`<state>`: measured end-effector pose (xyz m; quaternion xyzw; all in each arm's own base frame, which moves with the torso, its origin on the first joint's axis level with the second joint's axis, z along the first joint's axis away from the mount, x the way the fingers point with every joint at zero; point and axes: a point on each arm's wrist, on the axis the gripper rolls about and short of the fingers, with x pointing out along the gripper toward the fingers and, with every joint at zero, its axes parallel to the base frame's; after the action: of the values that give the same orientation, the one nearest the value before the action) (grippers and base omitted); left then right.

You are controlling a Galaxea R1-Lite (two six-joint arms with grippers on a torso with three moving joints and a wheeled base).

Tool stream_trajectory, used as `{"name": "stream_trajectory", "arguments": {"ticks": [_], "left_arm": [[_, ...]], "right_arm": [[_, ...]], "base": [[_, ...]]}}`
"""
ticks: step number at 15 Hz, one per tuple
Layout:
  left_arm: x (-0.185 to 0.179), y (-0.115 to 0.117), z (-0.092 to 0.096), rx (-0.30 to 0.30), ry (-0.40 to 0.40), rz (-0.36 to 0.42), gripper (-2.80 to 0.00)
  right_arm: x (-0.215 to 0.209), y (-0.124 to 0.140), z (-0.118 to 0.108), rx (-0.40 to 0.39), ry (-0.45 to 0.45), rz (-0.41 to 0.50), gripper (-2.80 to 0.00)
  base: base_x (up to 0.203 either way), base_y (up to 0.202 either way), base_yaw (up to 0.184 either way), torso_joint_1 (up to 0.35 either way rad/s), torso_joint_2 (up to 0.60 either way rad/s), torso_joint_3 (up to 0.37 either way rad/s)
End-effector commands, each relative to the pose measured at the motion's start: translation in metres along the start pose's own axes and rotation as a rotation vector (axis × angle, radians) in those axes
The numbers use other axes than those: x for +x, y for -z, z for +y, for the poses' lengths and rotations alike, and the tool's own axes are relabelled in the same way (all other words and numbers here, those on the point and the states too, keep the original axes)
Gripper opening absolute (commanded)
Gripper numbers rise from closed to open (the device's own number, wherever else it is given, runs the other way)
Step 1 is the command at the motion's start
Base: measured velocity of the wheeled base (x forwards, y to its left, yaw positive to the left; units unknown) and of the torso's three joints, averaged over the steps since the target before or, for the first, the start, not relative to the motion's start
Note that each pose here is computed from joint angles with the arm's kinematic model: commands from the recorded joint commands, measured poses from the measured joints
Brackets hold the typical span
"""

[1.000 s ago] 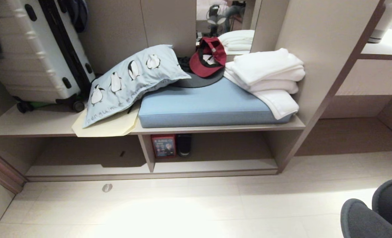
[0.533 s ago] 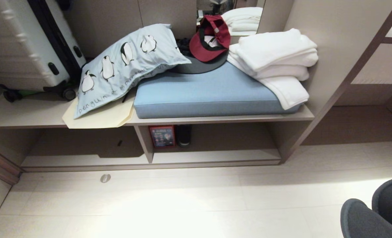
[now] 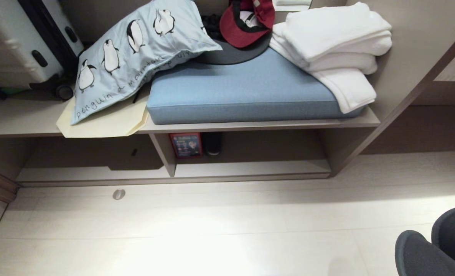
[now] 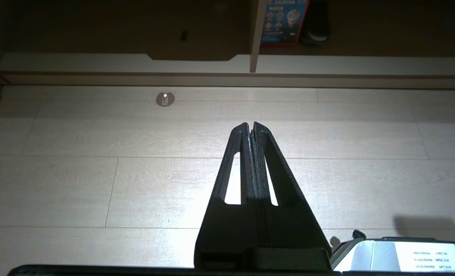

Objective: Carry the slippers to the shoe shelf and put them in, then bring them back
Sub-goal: Place the slippers into the shoe cabinet

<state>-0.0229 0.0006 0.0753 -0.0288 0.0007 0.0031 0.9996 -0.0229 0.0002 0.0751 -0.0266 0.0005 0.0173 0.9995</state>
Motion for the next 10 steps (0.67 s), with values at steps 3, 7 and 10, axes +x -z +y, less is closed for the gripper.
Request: {"name": "stream_trajectory", "arguments": {"ticks": [3,7,10], "left_arm": [[0.0,-0.0002,0.0,0.0,0.0,0.002,-2.8],[-0.0001,-0.0003,0.0,0.003,-0.002,0.008,-2.8],[-0.0001,-0.0003,0.0,0.001,-0.002,0.008,-2.8]], "right_arm": [[0.0001,0.0004,0.0,0.0,-0.001,0.001,-2.8],[0.0001,0.0004,0.0,0.0,-0.001,0.001,-2.8],[0.0001,0.0004,0.0,0.0,-0.001,0.001,-2.8]], "base": [[0.0,0.0,0.0,0.0,0.0,-0.196],[0.0,0.0,0.0,0.002,0.0,-0.198],[0.0,0.0,0.0,0.002,0.0,-0.197]]}}
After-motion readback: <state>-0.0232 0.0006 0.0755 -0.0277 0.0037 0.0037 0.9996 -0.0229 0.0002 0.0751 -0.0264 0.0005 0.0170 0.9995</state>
